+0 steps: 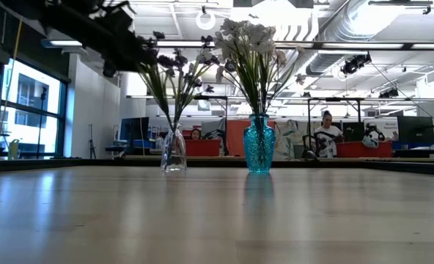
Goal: Sort flowers into vase by color
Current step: Put the purple flowers into the transparent vase, then return to Home Position
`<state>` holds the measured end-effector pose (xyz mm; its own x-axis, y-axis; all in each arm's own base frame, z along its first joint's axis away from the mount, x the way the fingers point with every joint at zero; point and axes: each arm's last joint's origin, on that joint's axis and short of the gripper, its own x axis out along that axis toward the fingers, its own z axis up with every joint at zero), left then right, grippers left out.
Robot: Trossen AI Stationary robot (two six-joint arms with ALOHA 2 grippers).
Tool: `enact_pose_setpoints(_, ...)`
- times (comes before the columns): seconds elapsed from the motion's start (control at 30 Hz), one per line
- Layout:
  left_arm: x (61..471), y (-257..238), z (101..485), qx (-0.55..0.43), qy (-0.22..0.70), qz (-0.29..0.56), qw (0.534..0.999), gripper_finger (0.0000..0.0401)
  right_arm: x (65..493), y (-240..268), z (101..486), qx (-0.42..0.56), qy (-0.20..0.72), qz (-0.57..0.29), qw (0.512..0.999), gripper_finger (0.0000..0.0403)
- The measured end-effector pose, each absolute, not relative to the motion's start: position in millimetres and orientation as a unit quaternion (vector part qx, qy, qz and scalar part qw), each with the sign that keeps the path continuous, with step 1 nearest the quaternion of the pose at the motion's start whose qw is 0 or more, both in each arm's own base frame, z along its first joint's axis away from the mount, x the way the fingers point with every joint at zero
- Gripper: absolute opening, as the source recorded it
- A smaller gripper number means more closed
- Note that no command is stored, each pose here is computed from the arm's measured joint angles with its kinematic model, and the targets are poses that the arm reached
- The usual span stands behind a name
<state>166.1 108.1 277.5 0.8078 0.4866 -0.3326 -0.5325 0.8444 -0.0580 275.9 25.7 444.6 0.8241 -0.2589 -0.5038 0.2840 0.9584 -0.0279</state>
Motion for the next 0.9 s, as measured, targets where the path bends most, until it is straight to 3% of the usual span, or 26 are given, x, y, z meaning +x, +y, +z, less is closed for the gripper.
enact_pose_setpoints(0.4,160.3,98.4,290.3,-0.097,0.105,0.278,0.950,0.0219,276.8,24.0,445.8,0.016,0.255,-0.141,0.956,0.0302)
enact_pose_setpoints(0.9,153.9,88.0,328.9,-0.099,-0.076,0.232,0.965,0.0219,277.0,24.0,446.2,0.018,0.253,-0.142,0.957,0.0302)
